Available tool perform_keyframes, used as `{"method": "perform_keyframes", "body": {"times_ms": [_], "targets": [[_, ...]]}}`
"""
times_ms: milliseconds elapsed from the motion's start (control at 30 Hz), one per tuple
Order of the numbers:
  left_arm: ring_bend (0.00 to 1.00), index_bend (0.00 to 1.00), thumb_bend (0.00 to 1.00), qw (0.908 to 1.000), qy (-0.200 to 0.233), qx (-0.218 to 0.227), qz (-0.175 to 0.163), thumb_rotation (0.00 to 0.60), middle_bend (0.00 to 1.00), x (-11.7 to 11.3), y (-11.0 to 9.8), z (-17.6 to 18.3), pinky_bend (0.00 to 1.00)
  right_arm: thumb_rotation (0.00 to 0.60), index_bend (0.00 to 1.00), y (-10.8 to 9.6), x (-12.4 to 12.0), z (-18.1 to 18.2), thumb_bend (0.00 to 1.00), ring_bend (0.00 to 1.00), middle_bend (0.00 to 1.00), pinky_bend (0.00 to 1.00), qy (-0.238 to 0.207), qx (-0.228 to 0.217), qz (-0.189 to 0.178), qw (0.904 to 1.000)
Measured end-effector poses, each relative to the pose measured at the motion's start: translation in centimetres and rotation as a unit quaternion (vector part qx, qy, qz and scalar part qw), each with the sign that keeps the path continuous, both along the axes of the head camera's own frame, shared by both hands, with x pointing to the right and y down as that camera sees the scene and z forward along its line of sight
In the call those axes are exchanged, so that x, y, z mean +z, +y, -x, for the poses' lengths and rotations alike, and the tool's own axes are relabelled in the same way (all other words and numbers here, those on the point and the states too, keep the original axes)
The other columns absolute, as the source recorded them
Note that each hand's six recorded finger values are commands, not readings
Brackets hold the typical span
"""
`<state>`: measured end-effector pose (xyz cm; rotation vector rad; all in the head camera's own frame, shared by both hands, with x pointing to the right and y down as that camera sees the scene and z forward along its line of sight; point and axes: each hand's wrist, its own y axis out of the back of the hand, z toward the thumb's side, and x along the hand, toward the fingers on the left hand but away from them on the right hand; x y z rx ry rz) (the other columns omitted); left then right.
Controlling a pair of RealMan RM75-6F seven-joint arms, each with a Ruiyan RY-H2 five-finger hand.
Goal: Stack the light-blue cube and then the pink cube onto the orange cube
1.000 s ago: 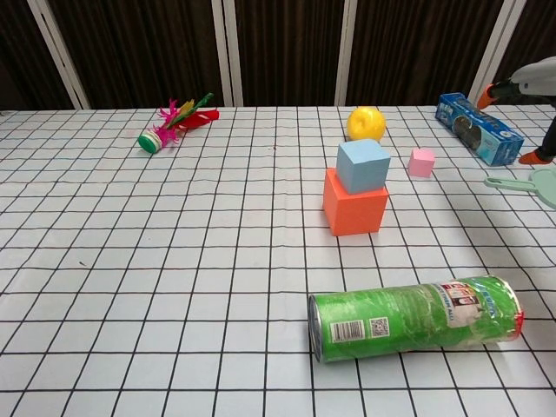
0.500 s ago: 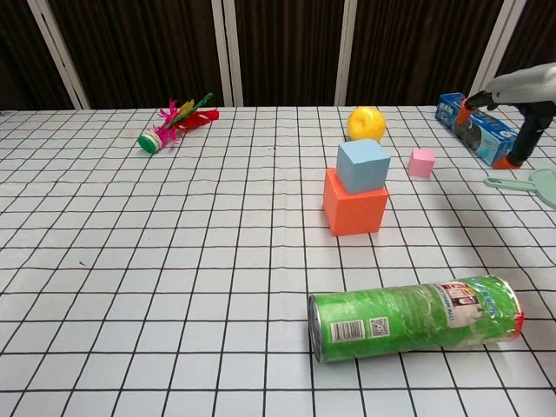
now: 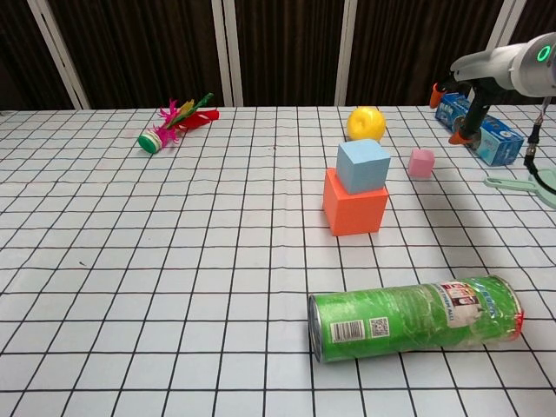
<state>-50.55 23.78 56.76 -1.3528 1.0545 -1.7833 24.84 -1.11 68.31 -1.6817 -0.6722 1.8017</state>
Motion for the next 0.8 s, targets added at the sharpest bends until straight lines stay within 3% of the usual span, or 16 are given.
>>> {"method": "perform_keyframes", "body": {"times_ms": [300, 600, 800], "targets": [[0.0, 0.15, 0.2, 1.0, -0.007, -0.002, 0.001, 0.6, 0.01, 0.0, 0.0, 0.1, 0.02, 0.6, 0.14, -0.3, 2.6, 0.7, 0.35, 0.1, 0.08, 0.09, -0.006, 0.025, 0.004, 0.9997], [0.0, 0.15, 0.2, 0.9998, -0.015, -0.007, 0.006, 0.6, 0.01, 0.4, -0.1, 0.3, 0.02, 0.6, 0.33, -0.5, 4.7, 1.2, 0.35, 0.1, 0.08, 0.09, -0.002, 0.033, 0.001, 0.9995], [0.0, 0.15, 0.2, 0.9997, -0.019, -0.009, 0.01, 0.6, 0.01, 0.7, -0.1, 0.4, 0.02, 0.6, 0.33, -0.8, 5.4, 1.5, 0.35, 0.1, 0.08, 0.09, -0.004, 0.038, 0.001, 0.9993]]}}
